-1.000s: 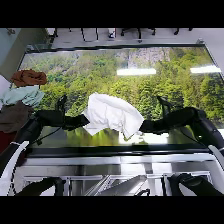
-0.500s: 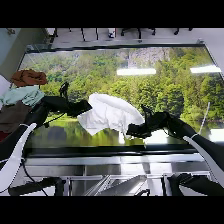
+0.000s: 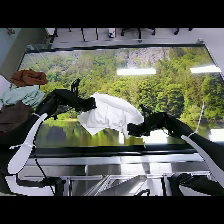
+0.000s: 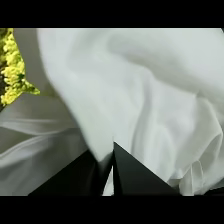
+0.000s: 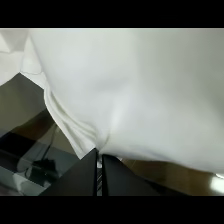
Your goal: Fold the shirts.
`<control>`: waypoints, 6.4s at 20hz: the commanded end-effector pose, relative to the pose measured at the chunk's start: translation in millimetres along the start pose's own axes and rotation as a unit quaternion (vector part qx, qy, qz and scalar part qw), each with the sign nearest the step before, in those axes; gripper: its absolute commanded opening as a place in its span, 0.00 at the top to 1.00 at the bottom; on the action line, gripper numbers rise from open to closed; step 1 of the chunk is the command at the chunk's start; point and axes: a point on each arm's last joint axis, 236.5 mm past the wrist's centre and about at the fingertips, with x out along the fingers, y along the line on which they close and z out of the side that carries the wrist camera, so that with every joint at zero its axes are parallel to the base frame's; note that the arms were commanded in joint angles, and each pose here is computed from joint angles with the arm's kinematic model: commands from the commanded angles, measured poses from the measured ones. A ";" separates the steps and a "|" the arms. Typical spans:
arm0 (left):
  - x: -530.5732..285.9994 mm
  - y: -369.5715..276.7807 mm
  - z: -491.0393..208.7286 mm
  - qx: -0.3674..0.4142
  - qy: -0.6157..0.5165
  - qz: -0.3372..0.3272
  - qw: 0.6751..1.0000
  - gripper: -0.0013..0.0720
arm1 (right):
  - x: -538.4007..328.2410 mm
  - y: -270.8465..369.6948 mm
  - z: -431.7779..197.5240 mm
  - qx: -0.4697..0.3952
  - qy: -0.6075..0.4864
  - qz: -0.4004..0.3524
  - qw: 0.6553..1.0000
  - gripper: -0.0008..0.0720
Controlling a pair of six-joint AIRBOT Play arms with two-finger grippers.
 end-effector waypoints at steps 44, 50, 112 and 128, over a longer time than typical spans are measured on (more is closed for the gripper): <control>-76.2 -11.3 133.0 -0.016 -0.066 -0.006 0.998 0.02 | -147.7 -22.8 266.7 -0.078 -0.190 -0.066 0.976 0.96; -102.5 -5.4 -18.3 -0.009 0.162 0.071 0.984 0.02 | -184.9 -103.8 248.8 -0.006 -0.149 -0.084 0.985 0.96; -25.7 81.4 -77.7 -0.039 0.137 0.106 0.984 0.96 | -104.5 -137.7 16.1 0.211 -0.127 -0.012 0.969 0.13; -25.7 81.4 -77.9 -0.031 0.138 0.105 0.984 0.96 | -128.9 -174.2 78.3 0.276 -0.214 -0.006 0.937 0.43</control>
